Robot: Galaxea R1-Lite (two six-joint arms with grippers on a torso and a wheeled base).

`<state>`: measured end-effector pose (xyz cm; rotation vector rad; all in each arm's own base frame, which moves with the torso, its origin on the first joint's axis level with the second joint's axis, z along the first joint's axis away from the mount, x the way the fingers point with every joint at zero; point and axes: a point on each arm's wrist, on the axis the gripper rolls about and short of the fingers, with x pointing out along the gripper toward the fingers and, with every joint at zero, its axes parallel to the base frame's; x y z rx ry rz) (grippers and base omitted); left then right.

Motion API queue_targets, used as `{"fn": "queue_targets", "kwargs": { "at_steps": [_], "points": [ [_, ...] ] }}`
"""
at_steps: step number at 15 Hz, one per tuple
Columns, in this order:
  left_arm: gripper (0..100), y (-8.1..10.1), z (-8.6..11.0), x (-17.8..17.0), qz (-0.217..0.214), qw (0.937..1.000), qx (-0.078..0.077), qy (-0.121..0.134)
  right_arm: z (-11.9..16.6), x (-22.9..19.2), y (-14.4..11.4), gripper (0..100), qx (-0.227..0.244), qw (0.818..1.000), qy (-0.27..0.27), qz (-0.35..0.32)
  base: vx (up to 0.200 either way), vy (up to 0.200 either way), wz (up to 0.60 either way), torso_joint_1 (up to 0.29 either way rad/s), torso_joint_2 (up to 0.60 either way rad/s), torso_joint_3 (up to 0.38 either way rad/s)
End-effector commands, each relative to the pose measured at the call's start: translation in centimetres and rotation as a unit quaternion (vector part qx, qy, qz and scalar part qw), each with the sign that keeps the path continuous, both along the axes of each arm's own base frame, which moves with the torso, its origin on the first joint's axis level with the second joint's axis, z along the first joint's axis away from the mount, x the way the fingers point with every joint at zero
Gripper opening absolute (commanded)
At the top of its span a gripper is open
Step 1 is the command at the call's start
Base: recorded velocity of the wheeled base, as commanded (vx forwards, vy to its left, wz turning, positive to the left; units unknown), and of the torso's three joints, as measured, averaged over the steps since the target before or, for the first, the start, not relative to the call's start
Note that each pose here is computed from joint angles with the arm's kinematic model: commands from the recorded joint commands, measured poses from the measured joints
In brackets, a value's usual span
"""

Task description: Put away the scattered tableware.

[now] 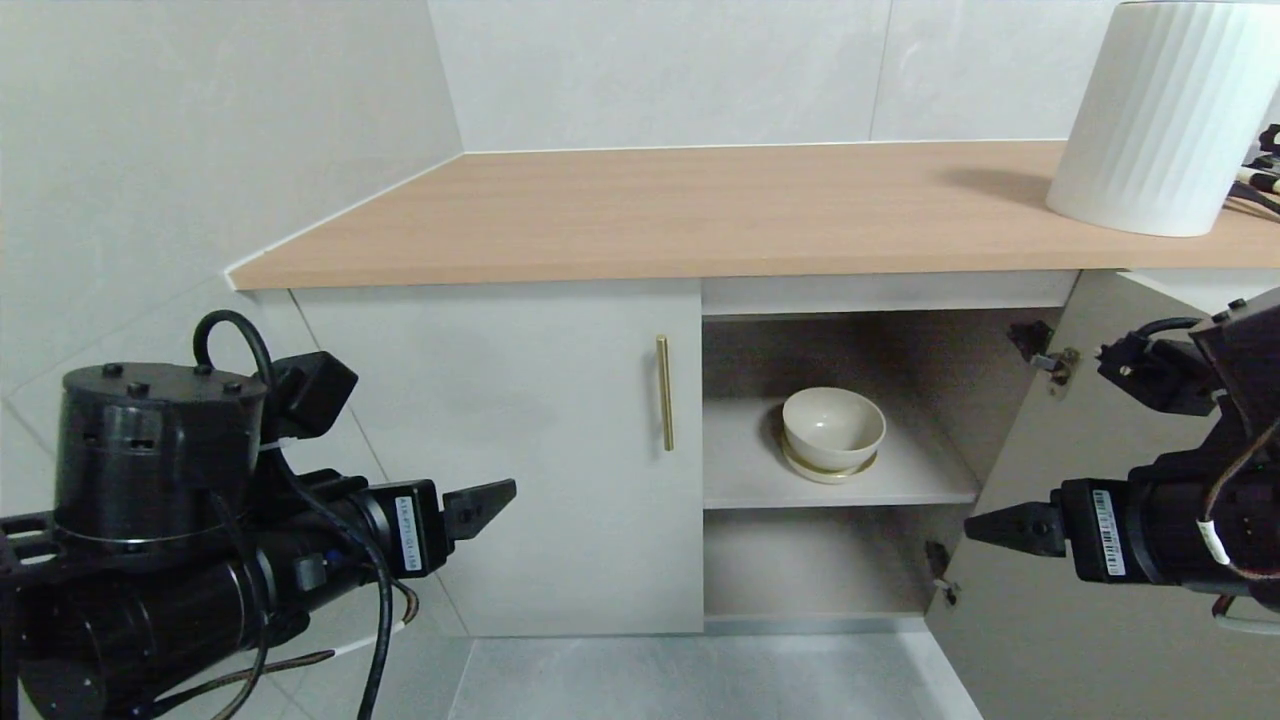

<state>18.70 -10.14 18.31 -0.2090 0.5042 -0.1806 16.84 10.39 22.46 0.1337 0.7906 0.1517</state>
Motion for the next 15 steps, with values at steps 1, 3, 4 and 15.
{"fn": "queue_targets", "kwargs": {
  "at_steps": [1,3,4,15],
  "points": [
    [100,0.00,-0.02,0.02,0.001,1.0000,0.001,0.000,-0.05,-0.11,-0.04,100,-0.001,1.000,0.000,0.000,-0.200,0.000,0.00,0.007,0.00,0.007],
    [100,-0.01,0.01,-0.02,0.000,1.0000,0.000,0.000,-0.05,-0.12,-0.02,100,-0.001,1.000,-0.001,0.000,-0.200,0.000,0.00,-0.005,0.00,0.002],
    [100,-0.01,0.01,-0.02,0.000,1.0000,0.000,0.000,-0.08,-0.09,0.00,100,-0.002,1.000,0.000,0.000,-0.200,0.000,0.00,0.002,0.01,0.002],
    [100,0.06,0.11,-0.07,0.002,1.0000,-0.001,-0.003,-0.32,0.01,0.11,100,-0.005,1.000,0.005,0.001,-0.164,0.000,0.00,0.002,0.00,0.002]
  ]
}}
